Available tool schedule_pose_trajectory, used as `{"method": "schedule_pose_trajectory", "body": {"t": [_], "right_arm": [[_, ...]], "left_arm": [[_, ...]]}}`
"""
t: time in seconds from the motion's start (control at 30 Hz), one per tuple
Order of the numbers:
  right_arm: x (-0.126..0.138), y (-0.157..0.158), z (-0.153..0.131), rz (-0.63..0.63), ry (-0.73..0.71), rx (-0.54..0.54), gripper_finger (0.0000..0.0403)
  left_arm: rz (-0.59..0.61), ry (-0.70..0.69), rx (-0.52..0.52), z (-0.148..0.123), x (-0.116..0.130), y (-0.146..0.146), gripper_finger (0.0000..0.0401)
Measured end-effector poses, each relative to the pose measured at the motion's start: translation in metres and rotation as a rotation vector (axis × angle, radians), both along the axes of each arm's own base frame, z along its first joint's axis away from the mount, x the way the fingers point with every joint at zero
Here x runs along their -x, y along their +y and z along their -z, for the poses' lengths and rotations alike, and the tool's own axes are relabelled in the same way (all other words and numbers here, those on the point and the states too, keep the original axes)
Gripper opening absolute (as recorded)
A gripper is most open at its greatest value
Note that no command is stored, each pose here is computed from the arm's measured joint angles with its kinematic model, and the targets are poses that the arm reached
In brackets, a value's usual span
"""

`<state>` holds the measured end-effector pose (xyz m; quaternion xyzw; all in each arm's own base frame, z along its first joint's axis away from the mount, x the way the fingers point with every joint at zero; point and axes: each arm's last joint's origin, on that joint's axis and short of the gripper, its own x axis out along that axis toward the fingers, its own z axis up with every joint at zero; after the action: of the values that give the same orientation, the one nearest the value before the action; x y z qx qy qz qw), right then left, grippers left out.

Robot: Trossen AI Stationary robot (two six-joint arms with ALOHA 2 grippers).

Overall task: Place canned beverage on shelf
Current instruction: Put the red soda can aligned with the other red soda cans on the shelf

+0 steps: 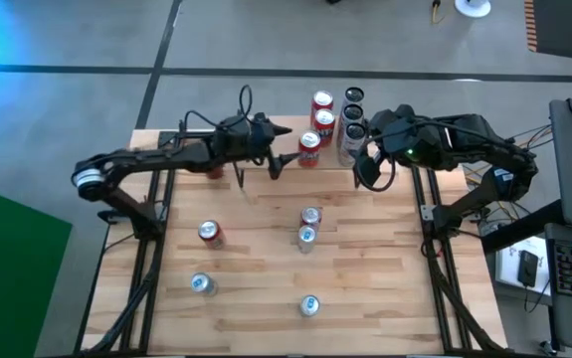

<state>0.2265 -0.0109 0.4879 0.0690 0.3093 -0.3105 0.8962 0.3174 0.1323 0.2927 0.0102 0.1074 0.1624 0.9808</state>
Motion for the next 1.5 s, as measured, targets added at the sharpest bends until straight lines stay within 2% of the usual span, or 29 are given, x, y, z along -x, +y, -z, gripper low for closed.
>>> {"method": "schedule_pose_trajectory", "body": {"t": [0.13,0.23,0.43,0.6,0.87,1.17,1.33,1.5], "right_arm": [[-0.003,0.000,0.000,0.000,-0.018,-0.001,0.0331],[-0.004,0.000,0.002,0.005,-0.019,-0.008,0.0331],[-0.005,0.000,0.003,0.032,-0.035,-0.038,0.0327],[-0.004,0.001,0.003,0.035,-0.039,-0.046,0.0327],[-0.004,0.001,0.003,0.034,-0.038,-0.045,0.0327],[-0.005,0.001,0.004,0.033,-0.034,-0.041,0.0327],[-0.004,0.001,0.004,0.033,-0.033,-0.039,0.0327],[-0.004,0.001,0.005,0.033,-0.018,-0.039,0.0327]], "left_arm": [[-0.066,0.119,0.058,0.012,0.005,0.000,0.0338],[-0.092,0.156,0.088,0.025,0.000,0.003,0.0316],[-0.166,0.198,0.101,0.047,-0.010,0.012,0.0279],[-0.177,0.220,0.117,0.059,-0.017,0.017,0.0254],[-0.181,0.191,0.123,0.053,-0.030,0.023,0.0226],[-0.174,0.155,0.162,0.049,-0.048,0.030,0.0220],[-0.173,0.190,0.185,0.048,-0.060,0.033,0.0219],[-0.186,0.246,0.199,0.043,-0.059,0.034,0.0219]]}}
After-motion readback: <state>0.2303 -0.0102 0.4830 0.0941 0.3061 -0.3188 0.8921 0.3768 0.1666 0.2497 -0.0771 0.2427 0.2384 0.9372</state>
